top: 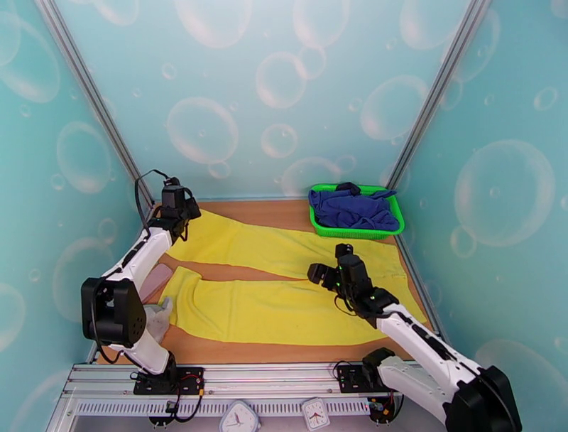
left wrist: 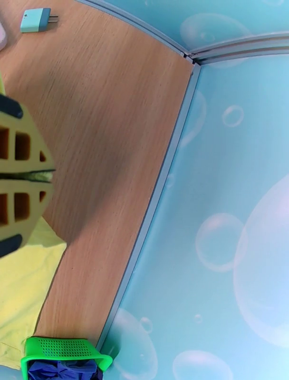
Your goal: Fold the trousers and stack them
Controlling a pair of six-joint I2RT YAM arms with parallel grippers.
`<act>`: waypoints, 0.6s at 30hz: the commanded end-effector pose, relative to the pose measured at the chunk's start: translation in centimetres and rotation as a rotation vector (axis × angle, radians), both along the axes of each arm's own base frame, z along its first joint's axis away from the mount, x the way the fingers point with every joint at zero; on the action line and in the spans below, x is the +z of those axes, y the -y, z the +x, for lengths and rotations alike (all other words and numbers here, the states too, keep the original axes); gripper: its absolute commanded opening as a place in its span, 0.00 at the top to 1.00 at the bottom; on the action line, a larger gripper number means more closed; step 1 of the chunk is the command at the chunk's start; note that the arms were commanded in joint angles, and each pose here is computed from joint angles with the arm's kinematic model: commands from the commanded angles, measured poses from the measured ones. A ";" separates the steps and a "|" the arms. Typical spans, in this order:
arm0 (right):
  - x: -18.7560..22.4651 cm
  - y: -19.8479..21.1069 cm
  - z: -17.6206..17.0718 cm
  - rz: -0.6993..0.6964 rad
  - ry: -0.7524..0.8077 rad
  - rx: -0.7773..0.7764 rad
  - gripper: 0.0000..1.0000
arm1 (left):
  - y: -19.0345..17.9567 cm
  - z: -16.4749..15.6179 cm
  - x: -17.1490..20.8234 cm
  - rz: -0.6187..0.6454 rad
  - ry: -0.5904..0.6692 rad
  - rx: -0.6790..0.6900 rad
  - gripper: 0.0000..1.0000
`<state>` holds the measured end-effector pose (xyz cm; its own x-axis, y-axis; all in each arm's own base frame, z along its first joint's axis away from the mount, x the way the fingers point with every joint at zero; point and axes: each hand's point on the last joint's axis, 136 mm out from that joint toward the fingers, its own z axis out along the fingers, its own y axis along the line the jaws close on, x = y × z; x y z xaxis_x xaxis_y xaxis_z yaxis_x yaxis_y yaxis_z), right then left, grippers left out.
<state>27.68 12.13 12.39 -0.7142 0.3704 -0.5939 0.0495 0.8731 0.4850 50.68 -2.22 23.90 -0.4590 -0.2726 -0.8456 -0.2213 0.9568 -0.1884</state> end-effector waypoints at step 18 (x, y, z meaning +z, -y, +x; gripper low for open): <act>-11.3 7.2 -4.1 -0.085 -0.374 -0.312 0.15 | 0.0 -0.7 1.1 0.069 0.062 -0.002 1.00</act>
